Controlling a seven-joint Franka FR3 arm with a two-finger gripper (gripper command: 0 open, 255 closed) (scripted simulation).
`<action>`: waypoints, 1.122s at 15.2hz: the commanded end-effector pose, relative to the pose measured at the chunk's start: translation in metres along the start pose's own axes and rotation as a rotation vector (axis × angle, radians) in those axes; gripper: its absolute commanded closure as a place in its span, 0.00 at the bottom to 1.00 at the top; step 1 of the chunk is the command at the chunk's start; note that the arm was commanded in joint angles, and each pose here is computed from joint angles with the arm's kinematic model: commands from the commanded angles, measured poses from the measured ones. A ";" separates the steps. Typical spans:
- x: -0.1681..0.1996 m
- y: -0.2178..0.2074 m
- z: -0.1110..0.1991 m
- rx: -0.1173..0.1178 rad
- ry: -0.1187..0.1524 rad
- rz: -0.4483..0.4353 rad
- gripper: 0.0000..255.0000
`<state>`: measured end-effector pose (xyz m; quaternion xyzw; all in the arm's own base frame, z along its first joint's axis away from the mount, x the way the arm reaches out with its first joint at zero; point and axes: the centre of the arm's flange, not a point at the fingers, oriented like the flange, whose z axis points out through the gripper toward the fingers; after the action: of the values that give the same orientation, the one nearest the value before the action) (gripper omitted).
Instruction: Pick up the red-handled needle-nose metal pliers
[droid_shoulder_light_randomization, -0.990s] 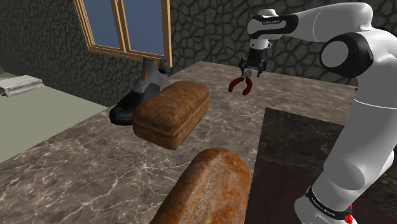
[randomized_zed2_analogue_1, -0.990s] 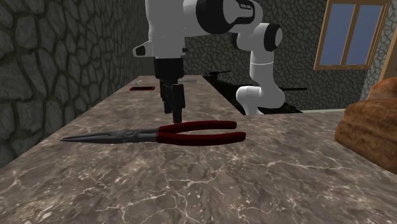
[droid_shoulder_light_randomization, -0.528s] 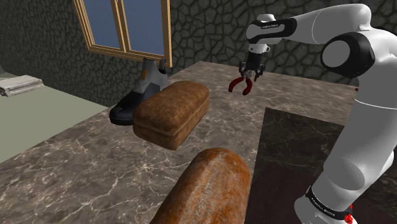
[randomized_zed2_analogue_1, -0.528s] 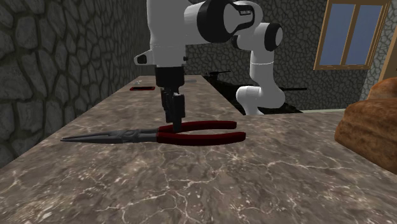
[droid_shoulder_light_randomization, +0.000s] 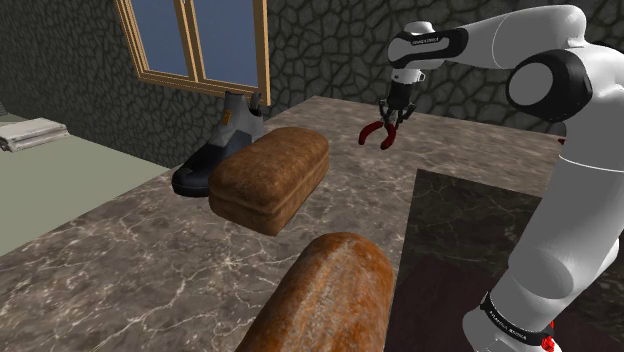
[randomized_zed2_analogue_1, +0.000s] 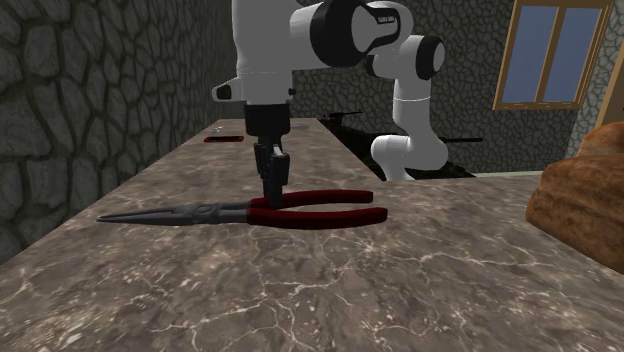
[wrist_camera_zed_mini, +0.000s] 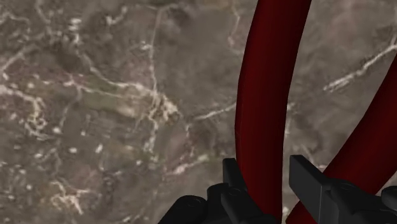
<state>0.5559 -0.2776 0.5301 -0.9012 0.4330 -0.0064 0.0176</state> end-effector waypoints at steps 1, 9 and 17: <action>0.003 0.000 0.006 -0.008 -0.011 0.003 1.00; 0.003 -0.002 -0.036 -0.008 -0.011 0.003 1.00; 0.002 -0.003 -0.074 -0.008 -0.011 0.003 1.00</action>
<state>0.5583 -0.2793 0.6006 -0.9006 0.4344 0.0003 0.0163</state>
